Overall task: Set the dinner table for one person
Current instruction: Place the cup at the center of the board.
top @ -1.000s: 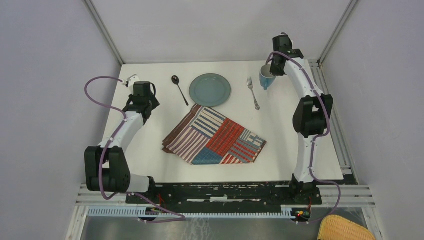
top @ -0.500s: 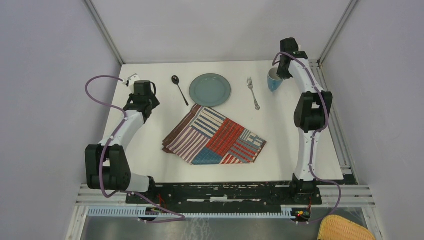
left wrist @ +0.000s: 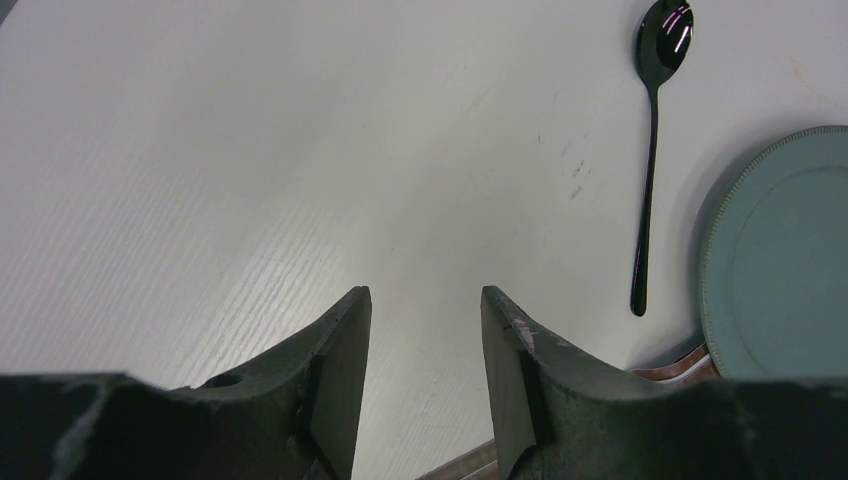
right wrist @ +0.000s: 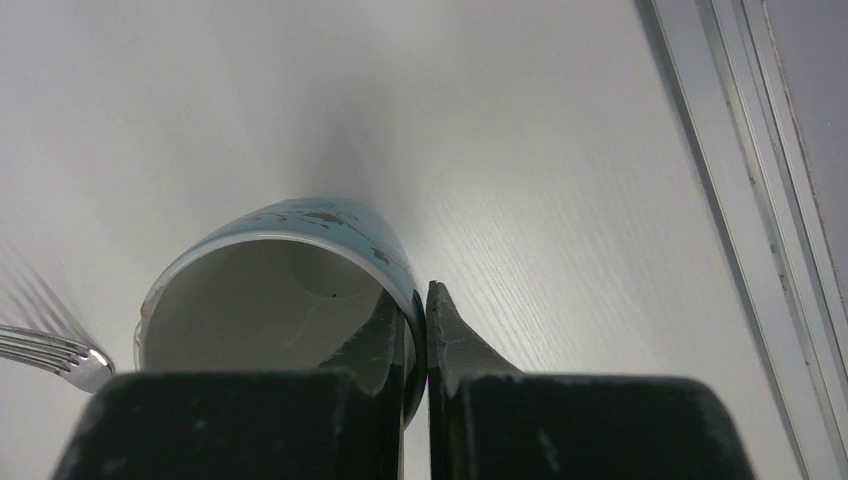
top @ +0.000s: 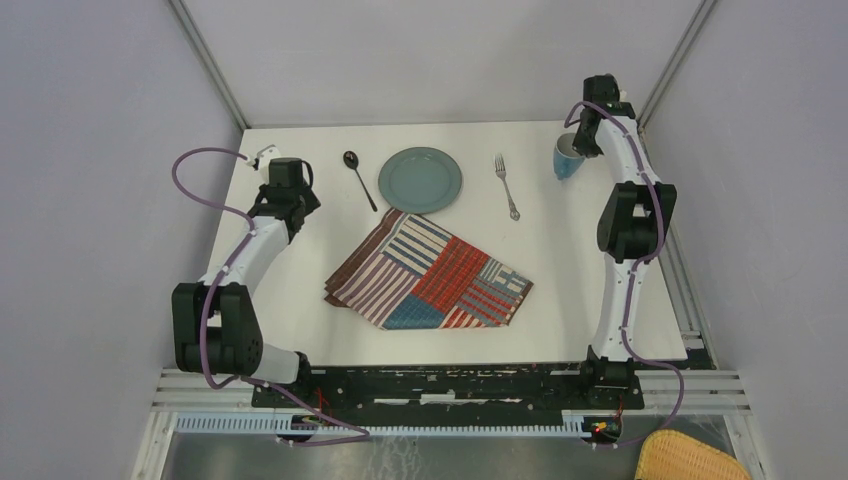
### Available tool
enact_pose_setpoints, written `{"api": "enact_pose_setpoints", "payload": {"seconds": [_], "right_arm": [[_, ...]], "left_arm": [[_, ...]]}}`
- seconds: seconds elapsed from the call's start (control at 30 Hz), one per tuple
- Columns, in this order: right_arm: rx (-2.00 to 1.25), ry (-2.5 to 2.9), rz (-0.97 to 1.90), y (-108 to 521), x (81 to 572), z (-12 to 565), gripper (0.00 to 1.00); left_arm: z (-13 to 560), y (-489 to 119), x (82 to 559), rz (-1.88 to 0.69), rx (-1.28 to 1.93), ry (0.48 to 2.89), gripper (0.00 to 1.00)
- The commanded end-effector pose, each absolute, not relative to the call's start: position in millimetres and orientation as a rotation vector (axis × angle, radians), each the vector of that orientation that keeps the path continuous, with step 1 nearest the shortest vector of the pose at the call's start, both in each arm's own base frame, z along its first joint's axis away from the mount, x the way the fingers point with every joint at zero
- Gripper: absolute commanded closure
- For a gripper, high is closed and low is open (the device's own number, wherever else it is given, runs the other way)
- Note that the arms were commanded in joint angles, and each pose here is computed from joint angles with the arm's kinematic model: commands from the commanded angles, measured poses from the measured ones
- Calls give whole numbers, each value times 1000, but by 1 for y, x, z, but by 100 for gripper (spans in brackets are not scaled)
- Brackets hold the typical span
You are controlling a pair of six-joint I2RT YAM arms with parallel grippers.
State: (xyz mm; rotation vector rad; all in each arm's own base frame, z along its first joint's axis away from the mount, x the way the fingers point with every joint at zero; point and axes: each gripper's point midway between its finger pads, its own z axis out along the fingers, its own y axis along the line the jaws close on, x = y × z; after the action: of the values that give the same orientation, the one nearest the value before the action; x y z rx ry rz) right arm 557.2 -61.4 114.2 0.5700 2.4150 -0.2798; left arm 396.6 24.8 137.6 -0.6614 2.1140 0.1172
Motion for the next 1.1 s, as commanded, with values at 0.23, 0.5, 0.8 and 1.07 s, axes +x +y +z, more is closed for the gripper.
{"api": "enact_pose_setpoints", "payload": {"seconds": [0.23,0.5,0.8,1.07], "right_arm": [[597,2302,-202,-55,585,137,100],[593,2306,-202,-55,584,135,100],[597,2305,-207,-56,582,133,81],[600,2287,-208,-57,581,141,70]], "left_arm": [[158,27,409,132,-608,2065,48],[158,26,409,126,-613,2062,48],[159,26,407,126,-617,2060,48],[160,26,405,118,-620,2057,48]]}}
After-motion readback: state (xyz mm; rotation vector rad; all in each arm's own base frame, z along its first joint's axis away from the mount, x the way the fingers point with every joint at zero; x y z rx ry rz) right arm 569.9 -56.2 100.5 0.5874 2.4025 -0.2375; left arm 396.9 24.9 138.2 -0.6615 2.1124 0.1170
